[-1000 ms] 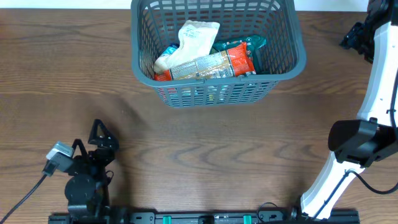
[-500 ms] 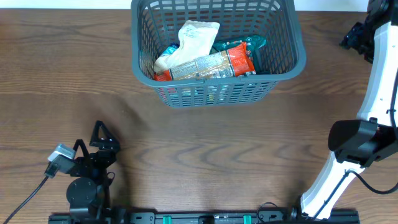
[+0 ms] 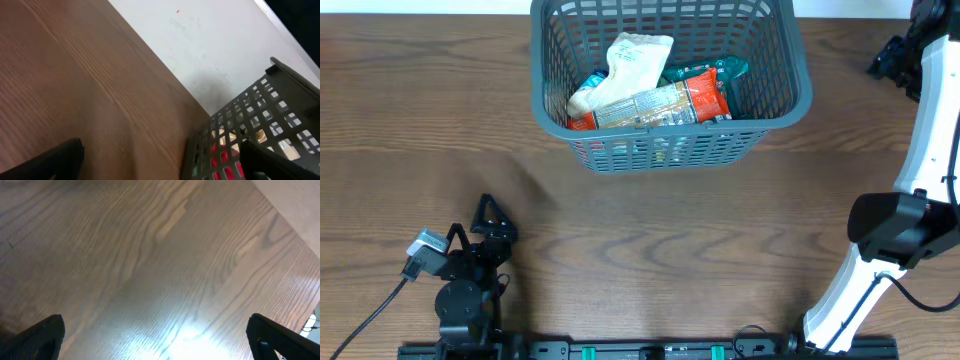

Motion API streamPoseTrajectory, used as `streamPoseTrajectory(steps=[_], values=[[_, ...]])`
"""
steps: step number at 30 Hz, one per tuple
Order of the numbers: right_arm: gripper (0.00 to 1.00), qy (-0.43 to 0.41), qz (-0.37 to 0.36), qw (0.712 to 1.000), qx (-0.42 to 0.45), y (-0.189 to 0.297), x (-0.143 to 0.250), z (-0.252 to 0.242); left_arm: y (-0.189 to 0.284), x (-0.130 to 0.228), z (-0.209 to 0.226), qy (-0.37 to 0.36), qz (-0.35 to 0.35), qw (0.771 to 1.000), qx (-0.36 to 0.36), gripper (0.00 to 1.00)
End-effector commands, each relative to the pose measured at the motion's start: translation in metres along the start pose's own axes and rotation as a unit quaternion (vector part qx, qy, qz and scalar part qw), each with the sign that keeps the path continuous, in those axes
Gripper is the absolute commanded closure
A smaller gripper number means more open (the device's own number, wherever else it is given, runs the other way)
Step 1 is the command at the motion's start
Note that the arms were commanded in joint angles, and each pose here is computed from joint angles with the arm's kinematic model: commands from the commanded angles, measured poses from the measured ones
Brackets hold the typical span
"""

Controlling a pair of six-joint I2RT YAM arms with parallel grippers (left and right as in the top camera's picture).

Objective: Pack container

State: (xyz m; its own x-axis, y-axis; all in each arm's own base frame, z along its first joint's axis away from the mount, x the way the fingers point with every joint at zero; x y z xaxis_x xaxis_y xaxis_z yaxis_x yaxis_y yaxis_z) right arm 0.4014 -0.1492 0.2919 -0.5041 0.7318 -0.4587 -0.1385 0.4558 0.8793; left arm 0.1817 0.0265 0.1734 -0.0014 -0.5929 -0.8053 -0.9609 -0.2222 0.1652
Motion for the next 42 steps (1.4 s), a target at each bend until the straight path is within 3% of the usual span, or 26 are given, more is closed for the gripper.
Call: streamPoseTrajectory(steps=[1,26,33,42], values=[[0.01,-0.006,-0.008,1.0,0.002,0.004,-0.001,-0.002,-0.003,0.008,0.002,0.004,0.008,1.0,0.005,0.01],[0.01,-0.006,-0.008,1.0,0.002,0.004,-0.001,-0.002,-0.009,0.022,0.012,-0.002,0.017,1.0,-0.005,0.01],[0.01,-0.006,-0.008,1.0,0.002,0.004,-0.001,-0.002,-0.009,0.022,0.012,-0.176,0.018,0.984,0.0,0.01],[0.01,-0.006,-0.008,1.0,0.002,0.004,-0.001,-0.002,-0.009,0.022,0.012,-0.431,0.018,0.902,0.005,0.01]])
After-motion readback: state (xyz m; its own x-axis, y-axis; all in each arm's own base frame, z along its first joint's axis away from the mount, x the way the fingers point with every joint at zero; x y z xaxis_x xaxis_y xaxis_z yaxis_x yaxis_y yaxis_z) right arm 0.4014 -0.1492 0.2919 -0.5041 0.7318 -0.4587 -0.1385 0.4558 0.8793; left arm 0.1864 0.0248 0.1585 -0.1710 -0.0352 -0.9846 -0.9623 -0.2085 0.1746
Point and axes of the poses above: each gripper's point midway between its finger pads, its own y axis back along the fingers, its own z axis along the line the jaws close on, x = y × z, the point moved 5 cm from there along y, back along the fingers, and after that the axes turned 9 degrees about -y, right-handed, at the moved point
